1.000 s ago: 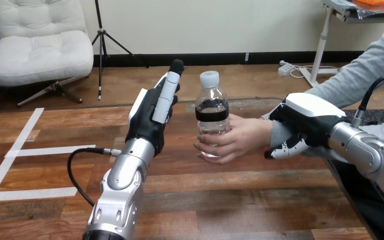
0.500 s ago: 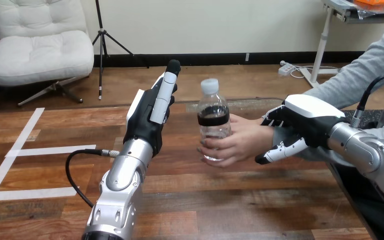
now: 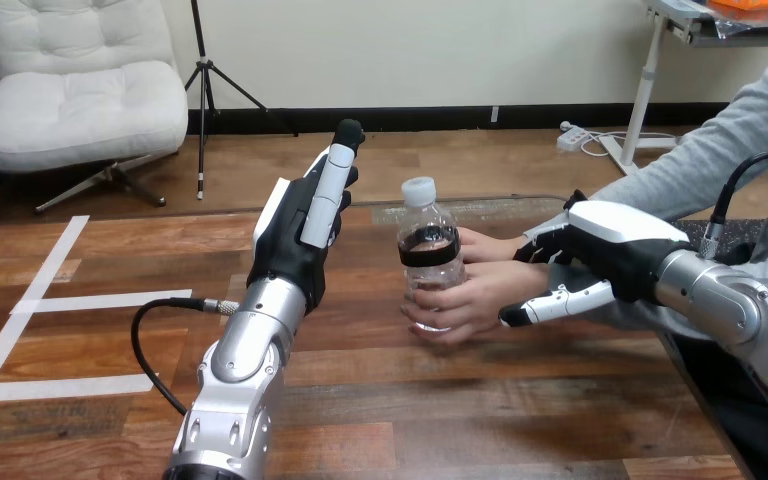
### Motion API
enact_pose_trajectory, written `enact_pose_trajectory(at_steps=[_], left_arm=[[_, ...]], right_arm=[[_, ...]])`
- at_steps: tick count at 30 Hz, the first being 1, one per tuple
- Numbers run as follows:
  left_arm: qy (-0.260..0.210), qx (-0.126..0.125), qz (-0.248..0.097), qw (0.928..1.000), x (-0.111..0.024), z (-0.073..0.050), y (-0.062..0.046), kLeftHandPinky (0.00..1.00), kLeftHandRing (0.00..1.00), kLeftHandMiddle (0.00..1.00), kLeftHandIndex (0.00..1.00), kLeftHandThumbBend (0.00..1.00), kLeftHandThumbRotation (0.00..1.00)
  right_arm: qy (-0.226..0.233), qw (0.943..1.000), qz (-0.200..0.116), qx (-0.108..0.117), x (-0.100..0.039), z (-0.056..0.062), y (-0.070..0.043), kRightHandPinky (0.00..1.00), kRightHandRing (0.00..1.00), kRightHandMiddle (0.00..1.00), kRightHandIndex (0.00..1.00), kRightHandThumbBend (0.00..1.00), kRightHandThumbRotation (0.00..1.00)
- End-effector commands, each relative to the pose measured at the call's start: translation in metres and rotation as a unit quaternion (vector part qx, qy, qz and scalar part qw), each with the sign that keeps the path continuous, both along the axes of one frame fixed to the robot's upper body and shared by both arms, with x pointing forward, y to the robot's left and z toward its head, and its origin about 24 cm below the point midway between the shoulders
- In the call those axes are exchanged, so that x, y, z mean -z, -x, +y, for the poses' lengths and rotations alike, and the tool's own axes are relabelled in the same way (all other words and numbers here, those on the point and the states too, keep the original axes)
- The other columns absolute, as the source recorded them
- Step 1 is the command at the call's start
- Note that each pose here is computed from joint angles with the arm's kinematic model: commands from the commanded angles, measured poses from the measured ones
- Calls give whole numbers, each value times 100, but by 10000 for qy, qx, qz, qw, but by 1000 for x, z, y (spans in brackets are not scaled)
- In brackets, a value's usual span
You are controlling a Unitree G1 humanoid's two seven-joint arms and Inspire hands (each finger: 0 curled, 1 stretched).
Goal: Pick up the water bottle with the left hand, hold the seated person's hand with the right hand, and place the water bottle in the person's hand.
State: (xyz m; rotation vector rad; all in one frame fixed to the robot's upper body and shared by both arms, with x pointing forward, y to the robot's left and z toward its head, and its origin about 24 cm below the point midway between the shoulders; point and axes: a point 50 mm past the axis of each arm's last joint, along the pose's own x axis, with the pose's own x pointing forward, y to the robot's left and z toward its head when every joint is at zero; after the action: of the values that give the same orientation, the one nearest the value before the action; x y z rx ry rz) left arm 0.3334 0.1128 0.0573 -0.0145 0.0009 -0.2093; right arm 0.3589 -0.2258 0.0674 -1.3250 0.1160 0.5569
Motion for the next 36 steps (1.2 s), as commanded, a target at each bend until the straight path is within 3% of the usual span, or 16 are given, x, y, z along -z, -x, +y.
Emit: enact_pose_trajectory(at_steps=[1,14,22,31,34,36], left_arm=[[-10,-30,-497,9988,-22,5,-5,97,97,97,92,86,100],[-39,-52,-543,9985,-22,11,-5,97,97,97,91,87,100],[-110,-69,-598,9981,-25,23,-5,97,97,96,91,87,99],[-172,-98,-806,9965,-32,40,1,96,97,95,91,89,98],[-197,-132,-863,9960,-33,46,5,96,96,95,91,89,98],[-207,-155,-905,9956,-35,50,9,96,96,94,91,90,98]], right_arm=[[-212,9989,-392,-148,-29,14,-15,67,80,82,83,100,83],[-360,9989,-248,-179,-32,14,-13,70,82,84,86,100,87],[-644,9969,-454,-57,-33,9,-12,71,83,85,87,100,92],[-1138,9896,-879,48,-34,3,-8,72,82,84,87,100,99],[-1485,9841,-960,142,-35,1,-7,73,82,84,87,100,99],[-1837,9775,-1019,175,-36,1,-5,73,82,84,87,100,100]])
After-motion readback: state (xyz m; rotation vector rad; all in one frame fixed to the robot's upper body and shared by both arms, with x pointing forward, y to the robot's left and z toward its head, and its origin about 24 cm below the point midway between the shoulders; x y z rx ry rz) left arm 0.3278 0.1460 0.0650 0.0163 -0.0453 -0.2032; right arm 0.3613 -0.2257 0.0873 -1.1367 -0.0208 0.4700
